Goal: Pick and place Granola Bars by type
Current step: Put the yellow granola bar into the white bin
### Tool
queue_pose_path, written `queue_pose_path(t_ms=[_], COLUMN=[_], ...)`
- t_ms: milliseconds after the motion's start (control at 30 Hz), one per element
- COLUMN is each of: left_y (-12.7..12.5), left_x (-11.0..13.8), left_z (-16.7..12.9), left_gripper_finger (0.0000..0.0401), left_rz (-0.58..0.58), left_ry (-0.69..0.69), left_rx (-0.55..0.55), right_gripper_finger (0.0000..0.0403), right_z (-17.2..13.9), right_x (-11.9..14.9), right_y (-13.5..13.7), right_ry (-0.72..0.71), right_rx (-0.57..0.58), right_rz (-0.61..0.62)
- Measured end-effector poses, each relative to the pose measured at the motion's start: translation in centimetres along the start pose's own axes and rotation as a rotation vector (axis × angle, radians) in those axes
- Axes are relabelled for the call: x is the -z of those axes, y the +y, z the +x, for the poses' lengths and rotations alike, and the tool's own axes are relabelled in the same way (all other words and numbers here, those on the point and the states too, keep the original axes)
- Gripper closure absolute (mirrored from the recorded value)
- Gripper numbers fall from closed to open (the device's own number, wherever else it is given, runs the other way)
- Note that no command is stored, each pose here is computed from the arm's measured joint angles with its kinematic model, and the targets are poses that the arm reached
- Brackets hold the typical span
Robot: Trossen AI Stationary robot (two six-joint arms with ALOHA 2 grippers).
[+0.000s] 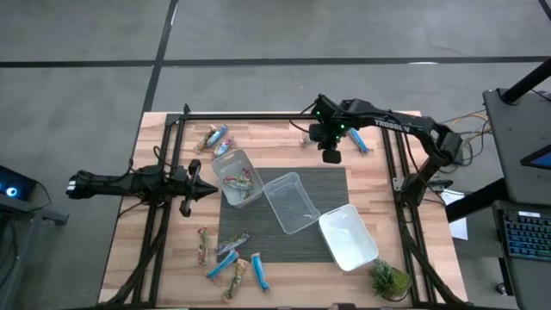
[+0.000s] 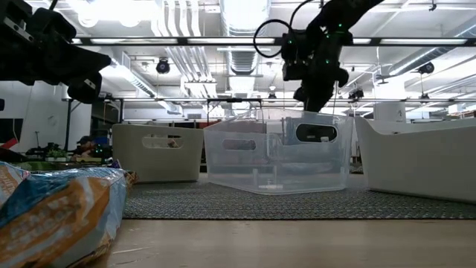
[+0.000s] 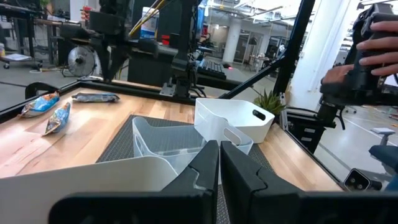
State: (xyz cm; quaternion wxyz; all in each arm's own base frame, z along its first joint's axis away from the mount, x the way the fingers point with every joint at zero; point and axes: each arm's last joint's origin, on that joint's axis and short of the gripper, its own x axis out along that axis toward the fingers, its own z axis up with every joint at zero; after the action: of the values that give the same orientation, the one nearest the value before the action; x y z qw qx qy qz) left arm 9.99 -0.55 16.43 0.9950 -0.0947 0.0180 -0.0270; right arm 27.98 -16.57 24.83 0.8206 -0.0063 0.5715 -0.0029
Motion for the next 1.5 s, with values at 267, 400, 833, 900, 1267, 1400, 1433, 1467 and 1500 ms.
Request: queue_pose_path(t_ms=[267, 400, 833, 900, 1267, 1400, 1433, 1467, 1500], left_y=[0.0, 0.0, 0.0, 0.0, 0.0, 0.0, 0.0, 0.0, 0.0], left_x=[0.0, 0.0, 0.0, 0.0, 0.0, 0.0, 0.0, 0.0, 0.0], left_z=[0.0, 0.0, 0.0, 0.0, 0.0, 0.0, 0.0, 0.0, 0.0], left_gripper_finger=[0.0401, 0.0401, 0.0401, 0.0401, 0.0401, 0.0401, 0.0401, 0.0401, 0.0401], left_rz=[0.0, 0.0, 0.0, 0.0, 0.0, 0.0, 0.0, 0.0, 0.0], left_ry=[0.0, 0.0, 0.0, 0.0, 0.0, 0.0, 0.0, 0.0, 0.0], left_rx=[0.0, 0.0, 0.0, 0.0, 0.0, 0.0, 0.0, 0.0, 0.0], right_gripper_finger=[0.0315, 0.0269, 0.0159, 0.0152, 0.0155, 0.0161, 0.0162, 0.0163, 0.0164], right_z=[-0.5, -0.4, 1.1, 1.1, -0.3, 0.1, 0.3, 0.5, 0.7], right_x=[0.0, 0.0, 0.0, 0.0, -1.2, -1.7, -1.8, -1.9, -2.0], right_y=[-2.0, -2.4, -2.8, -2.7, -3.2, -3.7, -3.9, -4.0, -4.2], right_ry=[0.027, 0.062, 0.133, 0.133, 0.091, 0.095, 0.098, 0.105, 0.111], right_rx=[0.107, 0.155, 0.17, 0.17, 0.189, 0.157, 0.154, 0.147, 0.14], right_rz=[-0.002, -0.048, -0.112, -0.128, -0.138, -0.135, -0.135, -0.145, -0.156])
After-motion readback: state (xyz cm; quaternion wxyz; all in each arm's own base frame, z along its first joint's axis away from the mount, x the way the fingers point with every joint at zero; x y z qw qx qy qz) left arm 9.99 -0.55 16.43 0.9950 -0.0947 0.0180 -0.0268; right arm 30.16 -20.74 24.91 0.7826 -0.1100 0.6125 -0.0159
